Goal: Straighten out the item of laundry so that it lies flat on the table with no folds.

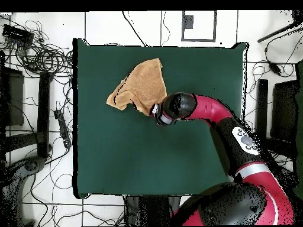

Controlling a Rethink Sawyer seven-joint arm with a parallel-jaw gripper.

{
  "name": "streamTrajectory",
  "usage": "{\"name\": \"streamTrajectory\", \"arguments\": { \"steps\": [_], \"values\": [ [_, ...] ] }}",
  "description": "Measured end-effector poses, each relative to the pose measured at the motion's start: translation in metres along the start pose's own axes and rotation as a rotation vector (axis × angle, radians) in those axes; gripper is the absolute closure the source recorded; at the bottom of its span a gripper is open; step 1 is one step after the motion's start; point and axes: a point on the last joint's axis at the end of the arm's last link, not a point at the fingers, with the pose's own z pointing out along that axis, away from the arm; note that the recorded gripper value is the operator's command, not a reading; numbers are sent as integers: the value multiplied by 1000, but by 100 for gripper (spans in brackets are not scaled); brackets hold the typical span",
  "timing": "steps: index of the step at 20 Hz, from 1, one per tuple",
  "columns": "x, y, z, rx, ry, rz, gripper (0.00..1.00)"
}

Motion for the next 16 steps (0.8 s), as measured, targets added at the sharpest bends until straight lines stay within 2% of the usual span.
{"name": "streamTrajectory", "arguments": {
  "steps": [3, 4, 16],
  "values": [
    [0, 0, 0, -2, 1, 1, 0],
    [0, -1, 0, -1, 1, 1, 100],
    [-3, -11, 2, -14, 8, 11, 100]
  ]
}}
